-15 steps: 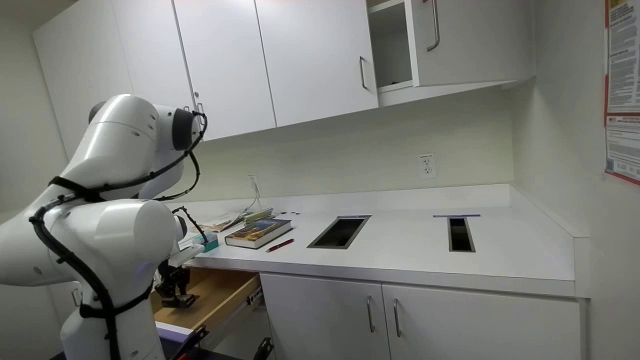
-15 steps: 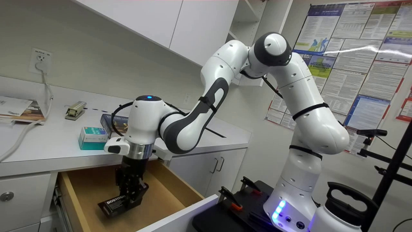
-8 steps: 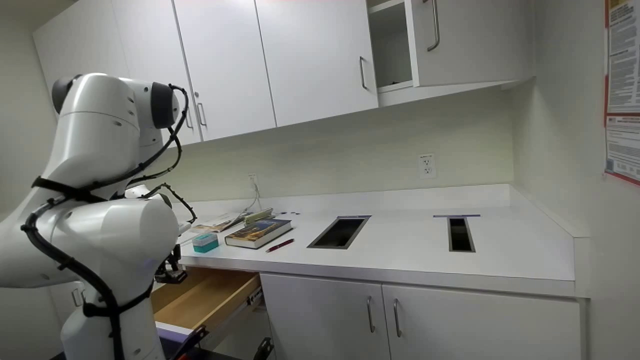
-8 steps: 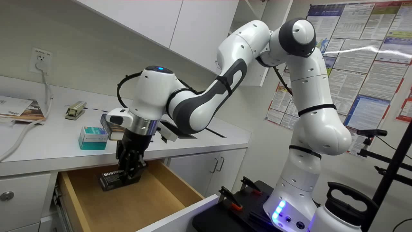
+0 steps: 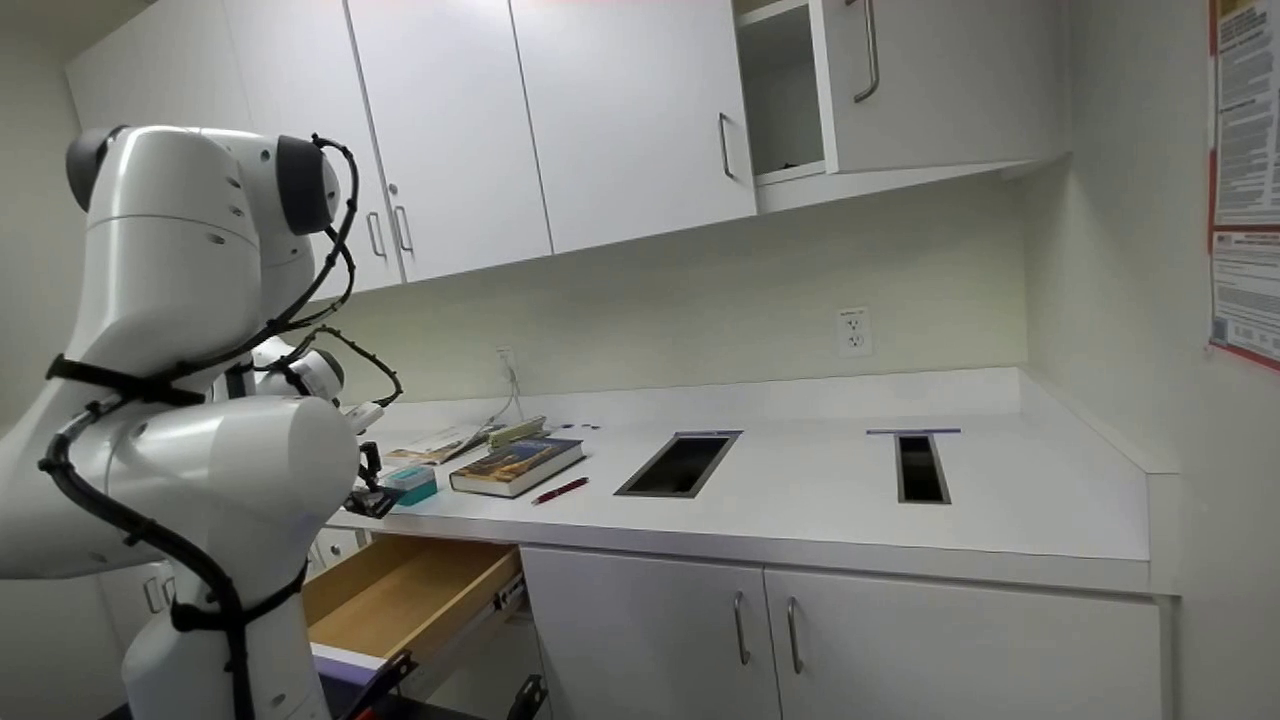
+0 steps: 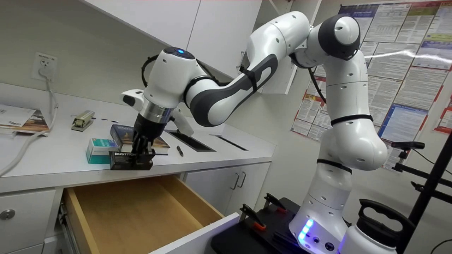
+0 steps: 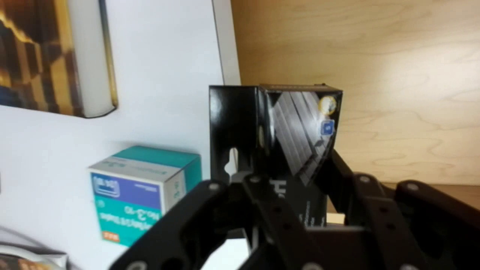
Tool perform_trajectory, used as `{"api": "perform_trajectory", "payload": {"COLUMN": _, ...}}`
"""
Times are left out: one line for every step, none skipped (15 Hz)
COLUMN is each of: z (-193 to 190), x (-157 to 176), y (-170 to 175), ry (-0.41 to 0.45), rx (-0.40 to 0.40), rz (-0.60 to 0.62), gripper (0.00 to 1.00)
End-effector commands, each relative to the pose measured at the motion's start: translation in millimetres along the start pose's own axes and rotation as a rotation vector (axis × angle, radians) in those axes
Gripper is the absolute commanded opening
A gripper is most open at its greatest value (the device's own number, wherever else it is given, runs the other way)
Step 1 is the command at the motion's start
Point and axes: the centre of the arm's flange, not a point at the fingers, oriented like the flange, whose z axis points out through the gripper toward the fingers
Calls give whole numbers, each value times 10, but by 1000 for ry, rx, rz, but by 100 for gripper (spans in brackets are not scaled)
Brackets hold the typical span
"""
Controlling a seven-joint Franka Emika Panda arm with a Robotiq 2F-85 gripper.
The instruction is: Open the drawer,take out the brown card,put it back and put it on the counter and close it
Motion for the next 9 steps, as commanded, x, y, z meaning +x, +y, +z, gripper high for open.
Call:
{"api": "perform_trajectory", "payload": {"z": -221, "x": -18, "y": 172, "ry": -85, "rx": -91, "rz": 91, "gripper": 16}}
{"api": "perform_trajectory", "payload": {"z": -258, "x": -99, "y": 236, "ry": -113, "rx": -111, "rz": 124, "gripper": 16}}
{"api": "perform_trajectory", "payload": {"z": -290, "x": -185, "y": 298, "ry": -136, "rx": -129, "rz": 163, "gripper": 16}}
{"api": "perform_trajectory", "payload": {"z": -319, "x": -269, "y": 357, "ry": -159, "rx": -147, "rz": 203, "gripper": 16}}
{"api": "perform_trajectory", "payload": {"z": -346, "x": -381, "y": 424, "ry": -177, "rx": -164, "rz": 249, "gripper": 16}}
{"api": "perform_trajectory", "payload": {"z": -371, "x": -466, "y": 479, "ry": -193, "rx": -180, "rz": 283, "gripper": 16}}
{"api": "perform_trajectory", "payload": {"z": -384, "x": -568, "y": 515, "ry": -204, "rx": -195, "rz": 309, "gripper": 16}}
{"api": "perform_trajectory", "payload": {"z": -383, "x": -630, "y": 501, "ry": -221, "rx": -206, "rz": 307, "gripper": 16}}
{"api": "perform_trajectory", "payload": {"z": -263, "x": -419, "y": 549, "ry": -190, "rx": -161, "rz": 276, "gripper": 41}}
